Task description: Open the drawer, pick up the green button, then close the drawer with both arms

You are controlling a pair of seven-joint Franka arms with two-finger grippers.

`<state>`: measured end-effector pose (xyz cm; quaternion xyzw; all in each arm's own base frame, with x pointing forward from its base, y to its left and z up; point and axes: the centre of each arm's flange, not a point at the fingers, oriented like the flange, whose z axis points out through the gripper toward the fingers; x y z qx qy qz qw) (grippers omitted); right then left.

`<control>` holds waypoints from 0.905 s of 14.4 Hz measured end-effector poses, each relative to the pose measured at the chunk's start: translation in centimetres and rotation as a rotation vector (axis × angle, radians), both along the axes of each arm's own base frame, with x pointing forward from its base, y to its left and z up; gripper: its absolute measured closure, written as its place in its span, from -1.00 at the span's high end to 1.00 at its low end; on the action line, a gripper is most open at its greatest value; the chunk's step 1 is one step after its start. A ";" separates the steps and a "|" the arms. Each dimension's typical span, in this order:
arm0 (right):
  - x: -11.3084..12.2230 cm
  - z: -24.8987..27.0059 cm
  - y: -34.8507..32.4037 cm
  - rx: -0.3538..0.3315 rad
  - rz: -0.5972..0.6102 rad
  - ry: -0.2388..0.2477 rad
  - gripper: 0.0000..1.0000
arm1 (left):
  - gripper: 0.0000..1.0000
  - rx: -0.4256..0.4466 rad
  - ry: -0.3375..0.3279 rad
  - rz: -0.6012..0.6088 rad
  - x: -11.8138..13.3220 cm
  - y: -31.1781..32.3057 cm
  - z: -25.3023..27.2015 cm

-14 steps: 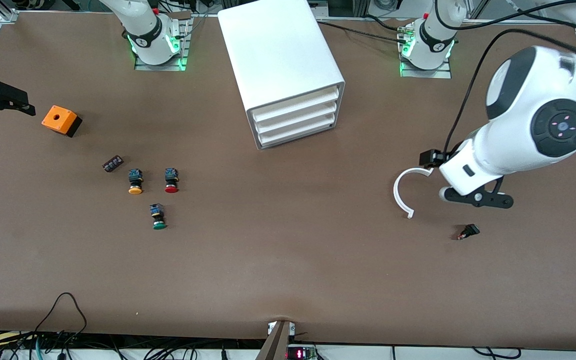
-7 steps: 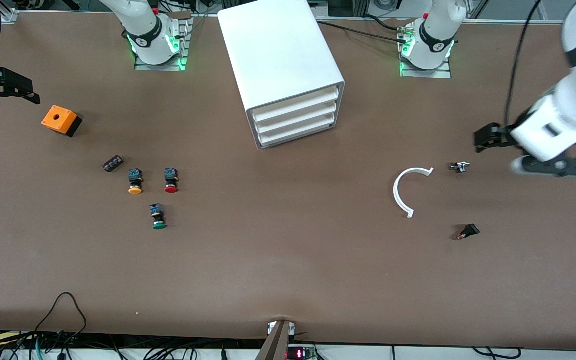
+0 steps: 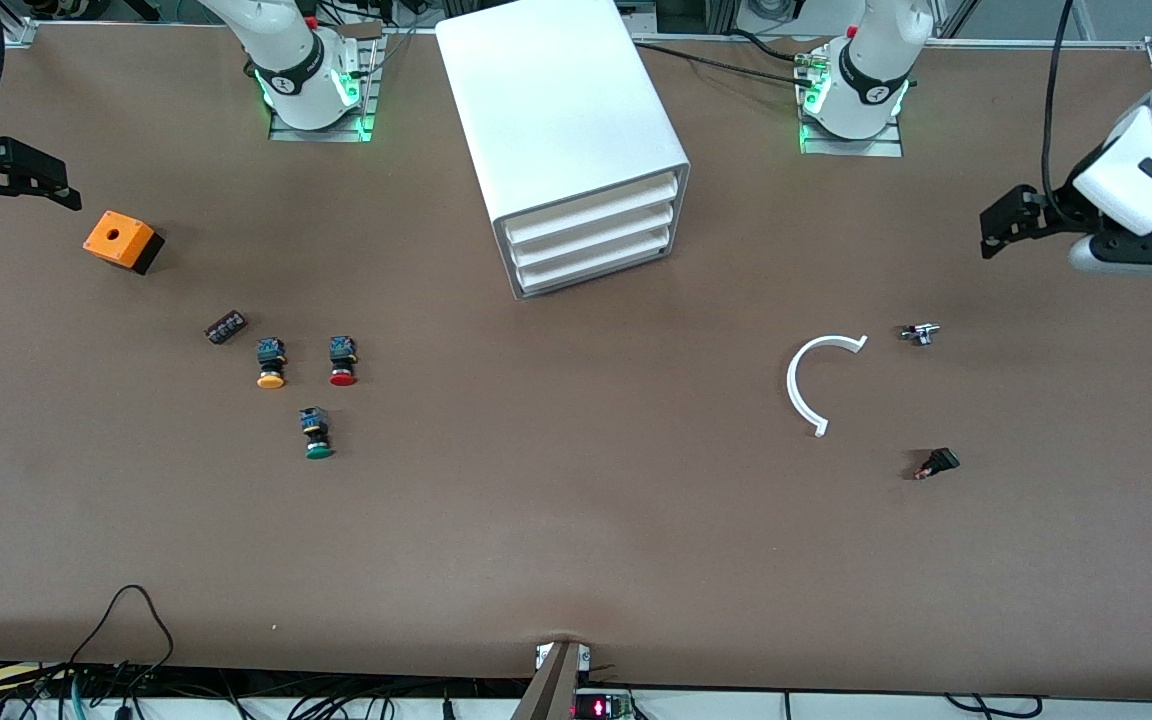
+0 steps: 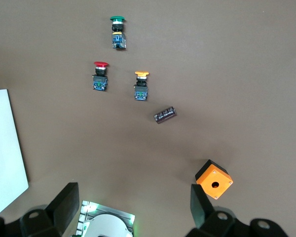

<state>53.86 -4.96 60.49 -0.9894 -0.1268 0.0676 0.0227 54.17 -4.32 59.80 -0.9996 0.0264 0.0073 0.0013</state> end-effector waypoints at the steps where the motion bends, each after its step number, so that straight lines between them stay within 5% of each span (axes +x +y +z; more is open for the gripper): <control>1: 0.0 0.0 0.0 0.000 0.000 -0.001 1.00 | 1.00 -0.020 -0.007 0.001 -0.1 0.0 -0.1; 13: 0.0 0.0 -0.1 0.000 -0.002 -0.004 1.00 | 1.00 -0.033 0.010 -0.032 -0.2 0.2 -0.7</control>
